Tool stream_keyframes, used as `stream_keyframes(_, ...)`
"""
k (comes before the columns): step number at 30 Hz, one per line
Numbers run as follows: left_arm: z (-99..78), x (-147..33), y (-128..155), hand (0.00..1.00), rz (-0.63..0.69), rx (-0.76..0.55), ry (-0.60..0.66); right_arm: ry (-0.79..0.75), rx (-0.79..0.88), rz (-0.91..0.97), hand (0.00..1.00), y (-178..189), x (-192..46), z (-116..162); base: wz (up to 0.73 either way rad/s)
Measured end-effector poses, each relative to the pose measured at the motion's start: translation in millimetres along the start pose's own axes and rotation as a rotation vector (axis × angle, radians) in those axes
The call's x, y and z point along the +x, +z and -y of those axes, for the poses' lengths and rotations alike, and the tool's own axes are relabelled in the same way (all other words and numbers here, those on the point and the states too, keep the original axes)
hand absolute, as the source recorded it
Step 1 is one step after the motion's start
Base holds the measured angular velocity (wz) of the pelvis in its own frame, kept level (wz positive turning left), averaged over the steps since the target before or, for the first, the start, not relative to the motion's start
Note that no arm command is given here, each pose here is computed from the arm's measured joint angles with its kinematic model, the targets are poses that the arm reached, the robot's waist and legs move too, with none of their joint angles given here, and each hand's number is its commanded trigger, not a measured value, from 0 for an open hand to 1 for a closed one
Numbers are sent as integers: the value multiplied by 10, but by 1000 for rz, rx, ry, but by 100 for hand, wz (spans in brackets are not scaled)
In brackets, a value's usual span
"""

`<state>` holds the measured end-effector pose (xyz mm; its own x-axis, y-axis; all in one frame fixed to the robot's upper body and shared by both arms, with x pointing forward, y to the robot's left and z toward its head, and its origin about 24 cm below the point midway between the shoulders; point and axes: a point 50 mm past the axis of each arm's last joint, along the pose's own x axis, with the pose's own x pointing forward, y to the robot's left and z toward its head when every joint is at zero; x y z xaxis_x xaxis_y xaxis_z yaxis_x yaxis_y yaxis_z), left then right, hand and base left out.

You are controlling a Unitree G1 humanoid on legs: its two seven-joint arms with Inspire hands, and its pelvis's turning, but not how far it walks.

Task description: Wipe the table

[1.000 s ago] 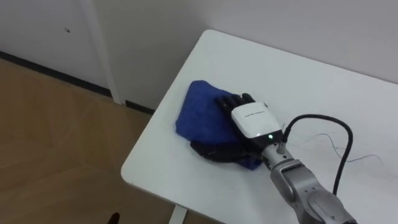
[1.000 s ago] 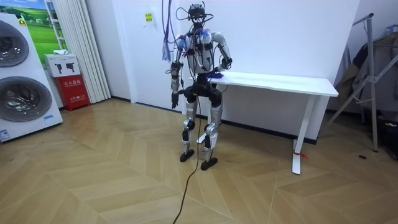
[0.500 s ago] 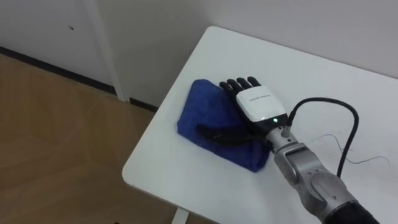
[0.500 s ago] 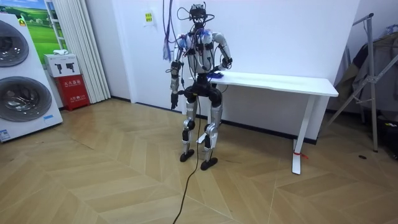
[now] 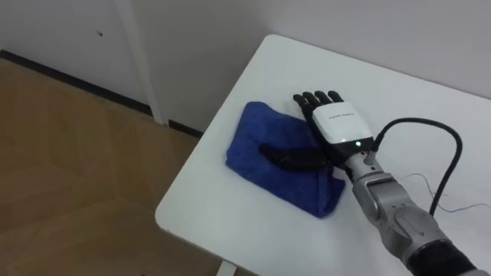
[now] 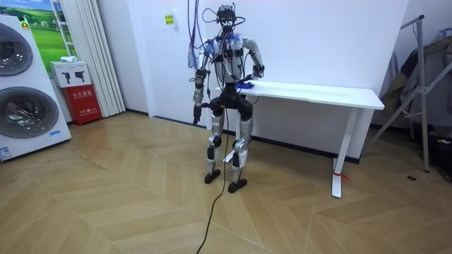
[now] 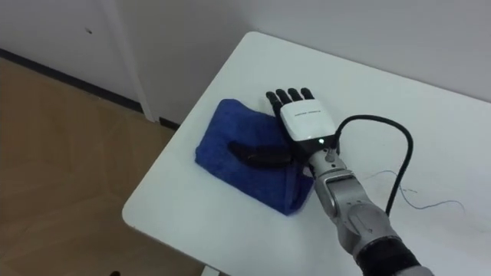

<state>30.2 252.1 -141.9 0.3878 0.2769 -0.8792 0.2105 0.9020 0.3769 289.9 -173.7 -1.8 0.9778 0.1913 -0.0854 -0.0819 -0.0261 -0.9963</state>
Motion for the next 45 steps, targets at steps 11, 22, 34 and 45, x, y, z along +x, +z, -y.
stream_keyframes(11,-57,14,37,0,16,8,16,69,-22,30,0,48,-121,-151,-11)
stream_keyframes(22,-26,4,-58,0,-25,5,-1,80,-81,77,0,157,-176,-220,5)
stream_keyframes(34,-82,48,73,0,16,5,32,-69,-59,159,0,305,-130,15,-2)
stream_keyframes(45,-33,79,-15,0,-42,7,12,-131,-30,204,0,392,-132,92,0)
